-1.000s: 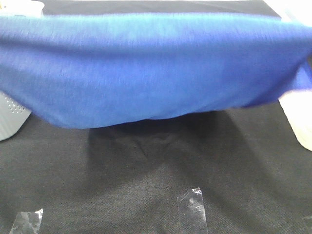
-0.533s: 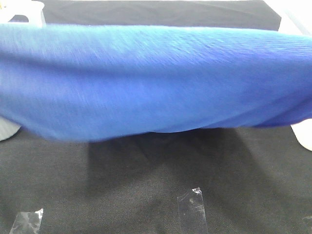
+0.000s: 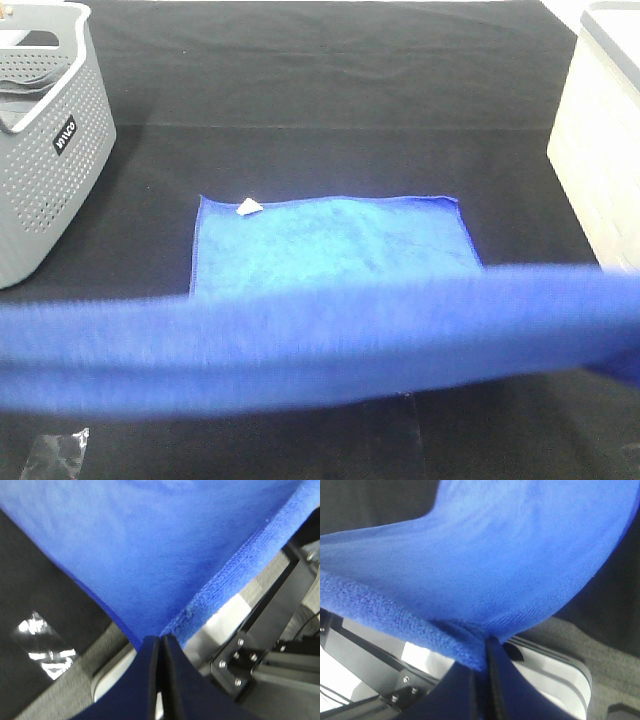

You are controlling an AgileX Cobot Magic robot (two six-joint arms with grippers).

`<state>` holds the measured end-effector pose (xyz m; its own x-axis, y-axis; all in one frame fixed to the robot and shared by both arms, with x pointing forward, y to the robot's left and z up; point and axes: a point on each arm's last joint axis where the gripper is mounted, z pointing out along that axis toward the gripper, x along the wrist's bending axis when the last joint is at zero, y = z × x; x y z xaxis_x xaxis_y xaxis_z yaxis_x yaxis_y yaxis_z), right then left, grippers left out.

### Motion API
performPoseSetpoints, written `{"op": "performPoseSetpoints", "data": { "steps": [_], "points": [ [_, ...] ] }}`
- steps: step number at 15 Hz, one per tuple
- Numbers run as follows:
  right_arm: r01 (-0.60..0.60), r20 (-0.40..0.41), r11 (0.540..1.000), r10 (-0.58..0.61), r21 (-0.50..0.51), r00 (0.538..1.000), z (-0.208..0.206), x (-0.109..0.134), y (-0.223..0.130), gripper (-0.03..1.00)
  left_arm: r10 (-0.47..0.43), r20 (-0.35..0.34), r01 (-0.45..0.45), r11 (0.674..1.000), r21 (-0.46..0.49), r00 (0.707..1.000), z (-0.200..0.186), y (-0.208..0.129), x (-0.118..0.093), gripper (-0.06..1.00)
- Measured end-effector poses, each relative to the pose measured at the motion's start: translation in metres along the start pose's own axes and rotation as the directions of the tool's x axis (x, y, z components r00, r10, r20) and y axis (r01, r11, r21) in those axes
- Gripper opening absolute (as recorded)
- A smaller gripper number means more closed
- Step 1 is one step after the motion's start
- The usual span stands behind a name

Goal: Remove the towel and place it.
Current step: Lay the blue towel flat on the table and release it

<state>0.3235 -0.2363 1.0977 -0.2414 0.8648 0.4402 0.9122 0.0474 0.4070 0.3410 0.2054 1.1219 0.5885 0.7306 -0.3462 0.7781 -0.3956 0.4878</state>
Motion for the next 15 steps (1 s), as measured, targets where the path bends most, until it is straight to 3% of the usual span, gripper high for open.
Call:
{"op": "performPoseSetpoints", "data": {
  "steps": [4, 6, 11, 15],
  "points": [
    [-0.041, 0.044, 0.989, 0.035, 0.144, 0.998, 0.033, -0.019, -0.016, 0.0, -0.084, 0.001, 0.082, 0.976, 0.204, 0.996, 0.05, -0.003, 0.019, 0.0],
    [-0.058, 0.067, 0.981, 0.046, 0.187, 0.997, 0.042, -0.024, -0.019, 0.0, -0.094, 0.005, 0.09, 0.967, 0.238, 0.996, 0.062, -0.001, 0.023, 0.0],
    [-0.075, 0.169, 0.938, 0.018, 0.337, 0.985, 0.068, -0.041, -0.014, 0.0, -0.092, 0.095, 0.051, 0.928, 0.37, 0.991, 0.126, 0.016, 0.038, 0.0],
    [-0.103, 0.209, 0.875, 0.002, 0.474, 0.978, 0.092, -0.052, -0.007, 0.0, -0.027, 0.138, -0.044, 0.872, 0.487, 0.99, 0.184, 0.008, 0.022, 0.0]
  ]
}}
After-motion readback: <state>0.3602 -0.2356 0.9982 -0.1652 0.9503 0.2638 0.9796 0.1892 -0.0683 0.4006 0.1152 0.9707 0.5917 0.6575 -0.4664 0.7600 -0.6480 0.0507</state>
